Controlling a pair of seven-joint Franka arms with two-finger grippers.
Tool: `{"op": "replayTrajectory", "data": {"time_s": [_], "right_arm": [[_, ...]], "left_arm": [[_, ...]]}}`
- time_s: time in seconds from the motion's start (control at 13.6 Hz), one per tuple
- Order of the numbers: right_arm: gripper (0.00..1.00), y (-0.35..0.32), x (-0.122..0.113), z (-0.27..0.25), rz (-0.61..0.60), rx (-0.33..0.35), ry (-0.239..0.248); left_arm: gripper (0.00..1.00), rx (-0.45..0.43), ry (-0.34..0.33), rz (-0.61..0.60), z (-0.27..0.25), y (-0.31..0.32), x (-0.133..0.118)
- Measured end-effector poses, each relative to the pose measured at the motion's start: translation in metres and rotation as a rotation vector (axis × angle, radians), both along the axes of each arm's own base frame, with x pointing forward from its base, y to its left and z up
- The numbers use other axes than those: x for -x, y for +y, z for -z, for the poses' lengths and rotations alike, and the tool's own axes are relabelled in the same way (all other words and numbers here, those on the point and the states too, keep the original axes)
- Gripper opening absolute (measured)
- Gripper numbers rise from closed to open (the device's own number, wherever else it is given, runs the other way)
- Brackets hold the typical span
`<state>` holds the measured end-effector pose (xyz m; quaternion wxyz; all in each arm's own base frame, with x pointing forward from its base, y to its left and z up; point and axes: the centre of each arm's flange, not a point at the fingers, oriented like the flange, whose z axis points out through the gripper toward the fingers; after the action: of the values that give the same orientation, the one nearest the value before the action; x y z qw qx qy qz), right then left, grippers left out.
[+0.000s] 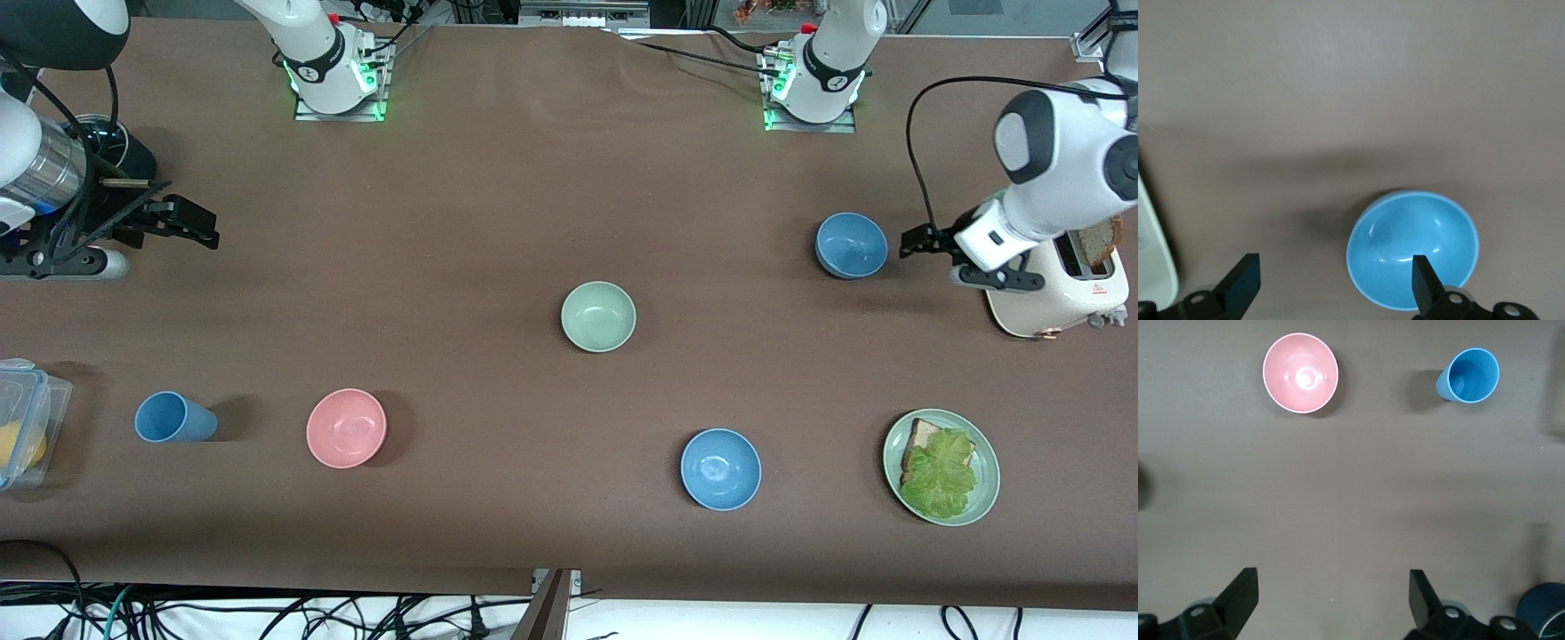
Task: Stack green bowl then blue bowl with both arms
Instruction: 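Reach the left gripper to the blue bowl beside the toaster, then close the left gripper on the blue bowl's rim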
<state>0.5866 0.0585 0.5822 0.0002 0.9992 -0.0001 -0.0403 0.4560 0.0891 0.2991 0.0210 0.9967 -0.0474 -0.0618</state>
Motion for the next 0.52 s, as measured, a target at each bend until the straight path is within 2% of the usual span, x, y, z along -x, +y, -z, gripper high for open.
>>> {"op": "replayTrajectory", "data": {"time_s": [0.15,0.29,0.37,0.52], "right_arm": [[1.0,0.0,0.0,0.0,0.0,0.0,0.0],[1.0,0.0,0.0,0.0,0.0,0.0,0.0],[1.0,0.0,0.0,0.0,0.0,0.0,0.0],[1.0,0.0,0.0,0.0,0.0,0.0,0.0]], "left_arm": [[1.0,-0.01,-0.043,0.008,0.034,-0.005,0.026],[0.99,-0.006,-0.032,0.018,0.067,-0.009,0.046],[0.96,-0.002,-0.02,0.025,0.08,-0.01,0.05],[0.74,0.004,-0.007,0.04,0.098,-0.01,0.052]]}}
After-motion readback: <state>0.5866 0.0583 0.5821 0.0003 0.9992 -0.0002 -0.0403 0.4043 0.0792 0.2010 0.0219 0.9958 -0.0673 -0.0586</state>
